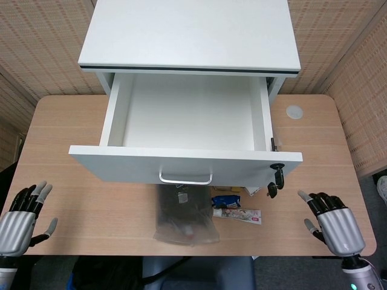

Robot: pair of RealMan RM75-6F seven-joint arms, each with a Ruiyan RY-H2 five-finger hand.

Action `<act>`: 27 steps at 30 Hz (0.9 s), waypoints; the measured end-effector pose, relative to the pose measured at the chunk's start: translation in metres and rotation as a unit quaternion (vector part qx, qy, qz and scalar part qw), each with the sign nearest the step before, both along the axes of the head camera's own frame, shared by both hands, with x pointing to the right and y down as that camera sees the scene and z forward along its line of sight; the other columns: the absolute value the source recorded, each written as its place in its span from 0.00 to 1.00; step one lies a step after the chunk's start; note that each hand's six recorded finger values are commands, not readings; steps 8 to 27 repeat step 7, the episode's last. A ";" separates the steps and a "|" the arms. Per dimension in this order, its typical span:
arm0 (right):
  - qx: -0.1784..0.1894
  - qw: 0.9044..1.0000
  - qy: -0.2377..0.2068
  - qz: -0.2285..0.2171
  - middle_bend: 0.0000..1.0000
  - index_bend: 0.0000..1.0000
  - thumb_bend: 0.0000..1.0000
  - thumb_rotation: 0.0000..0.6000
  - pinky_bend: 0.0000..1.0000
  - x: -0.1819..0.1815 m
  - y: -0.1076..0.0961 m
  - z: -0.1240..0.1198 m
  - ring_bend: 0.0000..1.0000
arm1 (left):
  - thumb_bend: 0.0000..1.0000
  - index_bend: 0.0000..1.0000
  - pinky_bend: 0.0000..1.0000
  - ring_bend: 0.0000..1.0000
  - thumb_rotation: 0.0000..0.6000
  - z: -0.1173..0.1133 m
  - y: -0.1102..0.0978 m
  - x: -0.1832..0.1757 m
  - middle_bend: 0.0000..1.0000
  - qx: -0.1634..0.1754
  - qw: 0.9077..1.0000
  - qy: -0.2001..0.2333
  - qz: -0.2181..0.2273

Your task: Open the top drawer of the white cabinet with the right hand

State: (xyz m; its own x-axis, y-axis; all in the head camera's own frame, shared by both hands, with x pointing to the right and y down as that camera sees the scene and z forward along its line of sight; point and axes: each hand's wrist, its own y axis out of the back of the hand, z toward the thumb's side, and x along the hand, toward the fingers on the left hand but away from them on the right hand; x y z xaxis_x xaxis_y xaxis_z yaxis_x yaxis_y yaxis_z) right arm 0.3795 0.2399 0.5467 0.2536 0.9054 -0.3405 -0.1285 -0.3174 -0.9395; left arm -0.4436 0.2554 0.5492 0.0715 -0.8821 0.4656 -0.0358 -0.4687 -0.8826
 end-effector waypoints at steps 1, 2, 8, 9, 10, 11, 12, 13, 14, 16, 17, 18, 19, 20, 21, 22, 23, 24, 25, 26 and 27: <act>-0.008 1.000 0.002 0.005 0.27 0.17 0.23 1.00 0.30 0.003 0.000 0.003 0.21 | 0.38 0.00 0.07 0.00 1.00 0.000 0.000 0.000 0.00 0.001 1.000 0.001 0.000; -0.014 1.000 0.005 0.009 0.26 0.17 0.23 1.00 0.29 0.007 -0.001 0.006 0.20 | 0.38 0.00 0.07 0.00 1.00 0.000 0.000 0.000 0.00 0.002 1.000 0.001 -0.001; -0.026 0.999 0.011 0.030 0.25 0.15 0.23 1.00 0.26 0.023 -0.007 0.018 0.19 | 0.38 0.00 0.07 0.00 1.00 -0.002 0.002 -0.001 0.00 0.010 1.000 0.005 -0.003; -0.026 0.999 0.011 0.030 0.25 0.15 0.23 1.00 0.26 0.023 -0.007 0.018 0.19 | 0.38 0.00 0.07 0.00 1.00 -0.002 0.002 -0.001 0.00 0.010 1.000 0.005 -0.003; -0.026 0.999 0.011 0.030 0.25 0.15 0.23 1.00 0.26 0.023 -0.007 0.018 0.19 | 0.38 0.00 0.07 0.00 1.00 -0.002 0.002 -0.001 0.00 0.010 1.000 0.005 -0.003; -0.026 0.999 0.011 0.030 0.25 0.15 0.23 1.00 0.26 0.023 -0.007 0.018 0.19 | 0.38 0.00 0.07 0.00 1.00 -0.002 0.002 -0.001 0.00 0.010 1.000 0.005 -0.003; -0.026 0.999 0.011 0.030 0.25 0.15 0.23 1.00 0.26 0.023 -0.007 0.018 0.19 | 0.38 0.00 0.07 0.00 1.00 -0.002 0.002 -0.001 0.00 0.010 1.000 0.005 -0.003; -0.026 0.999 0.011 0.030 0.25 0.15 0.23 1.00 0.26 0.023 -0.007 0.018 0.19 | 0.38 0.00 0.07 0.00 1.00 -0.002 0.002 -0.001 0.00 0.010 1.000 0.005 -0.003; -0.026 0.999 0.011 0.030 0.25 0.15 0.23 1.00 0.26 0.023 -0.007 0.018 0.19 | 0.38 0.00 0.07 0.00 1.00 -0.002 0.002 -0.001 0.00 0.010 1.000 0.005 -0.003; -0.026 0.999 0.011 0.030 0.25 0.15 0.23 1.00 0.26 0.023 -0.007 0.018 0.19 | 0.38 0.00 0.07 0.00 1.00 -0.002 0.002 -0.001 0.00 0.010 1.000 0.005 -0.003; -0.026 0.999 0.011 0.030 0.25 0.15 0.23 1.00 0.26 0.023 -0.007 0.018 0.19 | 0.38 0.00 0.07 0.00 1.00 -0.002 0.002 -0.001 0.00 0.010 1.000 0.005 -0.003; -0.026 0.999 0.011 0.030 0.25 0.15 0.23 1.00 0.26 0.023 -0.007 0.018 0.19 | 0.38 0.00 0.07 0.00 1.00 -0.002 0.002 -0.001 0.00 0.010 1.000 0.005 -0.003; -0.026 0.999 0.011 0.030 0.25 0.15 0.23 1.00 0.26 0.023 -0.007 0.018 0.19 | 0.38 0.00 0.07 0.00 1.00 -0.002 0.002 -0.001 0.00 0.010 1.000 0.005 -0.003; -0.026 0.999 0.011 0.030 0.25 0.15 0.23 1.00 0.26 0.023 -0.007 0.018 0.19 | 0.38 0.00 0.07 0.00 1.00 -0.002 0.002 -0.001 0.00 0.010 1.000 0.005 -0.003; -0.026 0.999 0.011 0.030 0.25 0.15 0.23 1.00 0.26 0.023 -0.007 0.018 0.19 | 0.38 0.00 0.07 0.00 1.00 -0.002 0.002 -0.001 0.00 0.010 1.000 0.005 -0.003; -0.026 0.999 0.011 0.030 0.25 0.15 0.23 1.00 0.26 0.023 -0.007 0.018 0.19 | 0.38 0.00 0.07 0.00 1.00 -0.002 0.002 -0.001 0.00 0.010 1.000 0.005 -0.003; -0.026 0.999 0.011 0.030 0.25 0.15 0.23 1.00 0.26 0.023 -0.007 0.018 0.19 | 0.38 0.00 0.07 0.00 1.00 -0.002 0.002 -0.001 0.00 0.010 1.000 0.005 -0.003; -0.026 0.999 0.011 0.030 0.25 0.15 0.23 1.00 0.26 0.023 -0.007 0.018 0.19 | 0.38 0.00 0.07 0.00 1.00 -0.002 0.002 -0.001 0.00 0.010 1.000 0.005 -0.003; -0.026 0.999 0.011 0.030 0.25 0.15 0.23 1.00 0.26 0.023 -0.007 0.018 0.19 | 0.38 0.00 0.07 0.00 1.00 -0.002 0.002 -0.001 0.00 0.010 1.000 0.005 -0.003; -0.026 0.999 0.011 0.030 0.25 0.15 0.23 1.00 0.26 0.023 -0.007 0.018 0.19 | 0.38 0.00 0.07 0.00 1.00 -0.002 0.002 -0.001 0.00 0.010 1.000 0.005 -0.003; -0.026 0.999 0.011 0.030 0.25 0.15 0.23 1.00 0.26 0.023 -0.007 0.018 0.19 | 0.38 0.00 0.07 0.00 1.00 -0.002 0.002 -0.001 0.00 0.010 1.000 0.005 -0.003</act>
